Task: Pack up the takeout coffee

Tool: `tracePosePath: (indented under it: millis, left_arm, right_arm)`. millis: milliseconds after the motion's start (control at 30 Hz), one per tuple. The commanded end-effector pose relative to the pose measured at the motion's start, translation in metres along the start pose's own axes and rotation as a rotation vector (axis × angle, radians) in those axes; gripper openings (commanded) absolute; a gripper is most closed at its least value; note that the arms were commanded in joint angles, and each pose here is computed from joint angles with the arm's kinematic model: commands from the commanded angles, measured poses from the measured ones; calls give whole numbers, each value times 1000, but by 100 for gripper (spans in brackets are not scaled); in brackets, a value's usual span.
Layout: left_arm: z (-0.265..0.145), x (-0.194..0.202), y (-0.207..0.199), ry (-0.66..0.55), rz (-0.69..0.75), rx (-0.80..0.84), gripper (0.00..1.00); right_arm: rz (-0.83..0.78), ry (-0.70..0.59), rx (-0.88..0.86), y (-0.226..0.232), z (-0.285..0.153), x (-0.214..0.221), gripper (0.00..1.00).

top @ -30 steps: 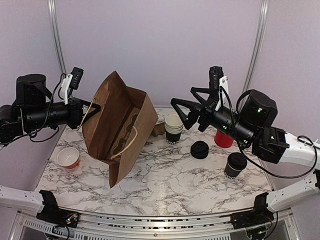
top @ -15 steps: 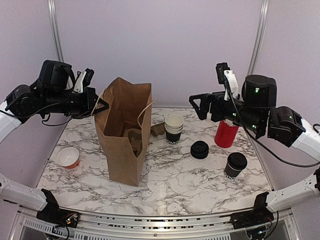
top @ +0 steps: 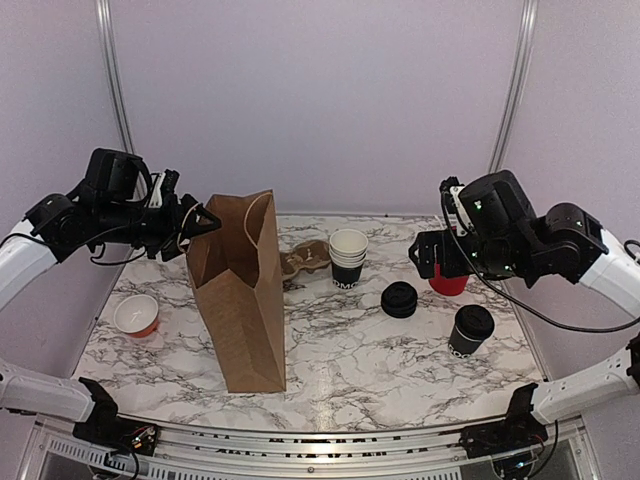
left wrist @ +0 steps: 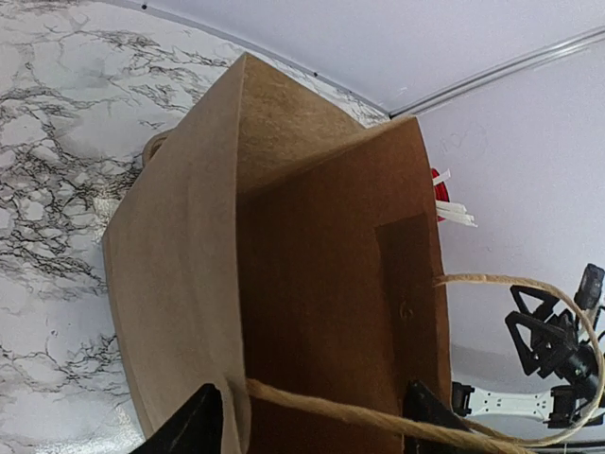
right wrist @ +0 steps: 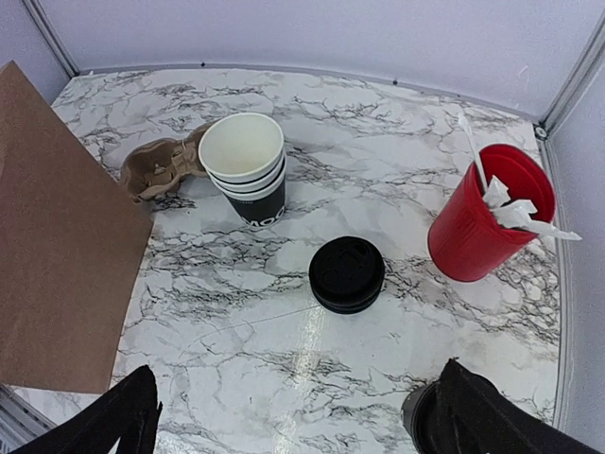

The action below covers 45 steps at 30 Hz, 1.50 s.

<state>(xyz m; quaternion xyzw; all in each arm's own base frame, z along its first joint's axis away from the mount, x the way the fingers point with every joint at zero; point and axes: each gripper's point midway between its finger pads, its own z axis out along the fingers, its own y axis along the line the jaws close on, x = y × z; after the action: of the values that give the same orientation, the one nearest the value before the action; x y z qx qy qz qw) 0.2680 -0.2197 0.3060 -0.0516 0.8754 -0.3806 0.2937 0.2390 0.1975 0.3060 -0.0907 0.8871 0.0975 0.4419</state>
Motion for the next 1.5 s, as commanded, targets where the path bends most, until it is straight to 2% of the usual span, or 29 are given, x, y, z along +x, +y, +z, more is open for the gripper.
tracePosePath:
  millis: [0,200,367,467,633,833,967,1033,1267,1467]
  left_arm:
    - [-27,-20,-32,-96,91,109,72]
    - [-43,-30,-27,-160,172,45,79]
    - [-54,-39,-9,-242,196,-44,82]
    - [-58,-41,-11,-267,218,-37,83]
    - [-49,-33,-18,-246,185,51,72]
    - [-47,-33,-43,-257,25,246,55]
    - [-57,-46,-71,-309,-106,457,49]
    - [-62,-51,-76,-334,-155,505,48]
    - [-69,-63,-62,-415,-254,499,45]
    - [-31,-41,-19,-344,-281,351,48]
  right_arm:
    - [55,45,113,-33,-11,16,100]
    - [90,139,233,-64,-3,42,100]
    - [151,191,278,-94,4,61,100]
    - [161,236,286,-103,9,74,100]
    - [152,258,250,-99,20,78,100]
    - [128,257,209,-86,34,68,100]
    - [121,230,165,-74,39,54,100]
    - [114,222,152,-71,42,50,100]
    - [89,215,119,-63,52,47,100]
    - [82,222,89,-57,60,51,100]
